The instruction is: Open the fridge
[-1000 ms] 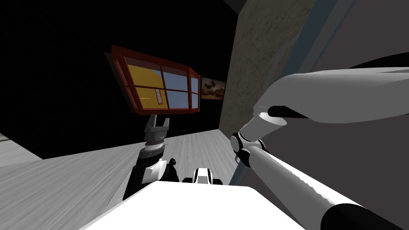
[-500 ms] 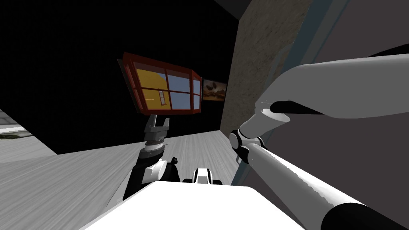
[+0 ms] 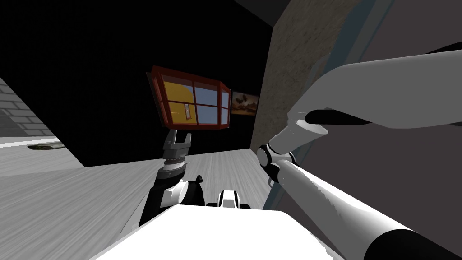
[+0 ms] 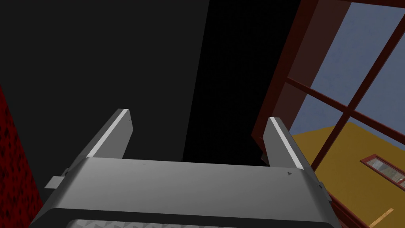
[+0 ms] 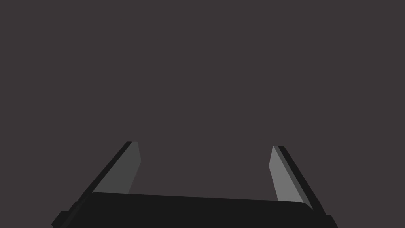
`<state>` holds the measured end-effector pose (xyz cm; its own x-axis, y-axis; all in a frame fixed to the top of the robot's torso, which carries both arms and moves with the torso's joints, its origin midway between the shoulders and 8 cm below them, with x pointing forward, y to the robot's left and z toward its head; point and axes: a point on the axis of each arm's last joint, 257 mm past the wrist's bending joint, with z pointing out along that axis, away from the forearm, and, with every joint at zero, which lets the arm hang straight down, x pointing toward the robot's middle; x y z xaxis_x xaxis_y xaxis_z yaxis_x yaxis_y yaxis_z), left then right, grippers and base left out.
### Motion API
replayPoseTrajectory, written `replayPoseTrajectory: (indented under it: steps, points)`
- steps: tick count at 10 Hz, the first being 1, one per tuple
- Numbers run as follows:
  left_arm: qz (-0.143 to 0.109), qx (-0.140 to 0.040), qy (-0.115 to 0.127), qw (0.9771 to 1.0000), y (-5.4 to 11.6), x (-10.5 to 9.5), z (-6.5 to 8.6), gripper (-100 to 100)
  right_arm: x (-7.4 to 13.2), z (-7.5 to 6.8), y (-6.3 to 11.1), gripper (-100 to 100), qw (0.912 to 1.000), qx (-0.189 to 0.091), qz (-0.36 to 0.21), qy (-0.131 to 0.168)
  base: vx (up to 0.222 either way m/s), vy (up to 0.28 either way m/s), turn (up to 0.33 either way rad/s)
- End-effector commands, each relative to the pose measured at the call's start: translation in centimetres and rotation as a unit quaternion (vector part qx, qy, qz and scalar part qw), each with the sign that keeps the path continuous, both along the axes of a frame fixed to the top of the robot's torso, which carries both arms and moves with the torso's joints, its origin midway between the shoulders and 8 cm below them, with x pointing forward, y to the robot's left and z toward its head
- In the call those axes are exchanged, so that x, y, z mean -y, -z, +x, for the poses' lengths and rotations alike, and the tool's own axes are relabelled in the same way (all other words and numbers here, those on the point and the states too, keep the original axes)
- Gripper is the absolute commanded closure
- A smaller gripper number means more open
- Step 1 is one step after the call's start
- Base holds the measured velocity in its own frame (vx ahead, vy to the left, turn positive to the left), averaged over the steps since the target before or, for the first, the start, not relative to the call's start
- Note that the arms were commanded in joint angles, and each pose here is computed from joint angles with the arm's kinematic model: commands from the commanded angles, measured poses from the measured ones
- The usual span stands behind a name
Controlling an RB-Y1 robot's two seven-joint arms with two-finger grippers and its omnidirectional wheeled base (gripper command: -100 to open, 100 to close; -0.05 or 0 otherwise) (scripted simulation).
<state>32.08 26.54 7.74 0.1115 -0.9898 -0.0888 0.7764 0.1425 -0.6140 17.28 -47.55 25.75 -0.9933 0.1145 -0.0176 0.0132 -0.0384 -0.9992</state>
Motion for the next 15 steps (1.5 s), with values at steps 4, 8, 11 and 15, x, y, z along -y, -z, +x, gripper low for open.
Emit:
replayPoseTrajectory:
  steps: [4,8,11,15]
  points:
    - [0.000,0.000,0.000,1.0000,0.0,0.0,0.0,0,-0.5,2.7,-0.6,-100,0.9986,-0.001,0.002,-0.054,-0.002,-0.006,0.025]
    - [0.000,0.000,0.000,1.0000,0.0,0.0,0.0,0,-0.5,2.7,-0.6,-100,0.9986,-0.001,0.002,-0.054,-0.001,0.001,-0.005]
    - [0.000,0.000,0.000,1.0000,0.0,0.0,0.0,0,-0.5,2.7,-0.6,-100,0.9986,-0.001,0.002,-0.054,0.000,-0.001,0.003]
    - [0.000,0.000,0.000,1.0000,0.0,0.0,0.0,0,-0.5,3.1,0.3,-100,0.9986,-0.010,0.004,-0.052,-0.002,0.002,-0.007]
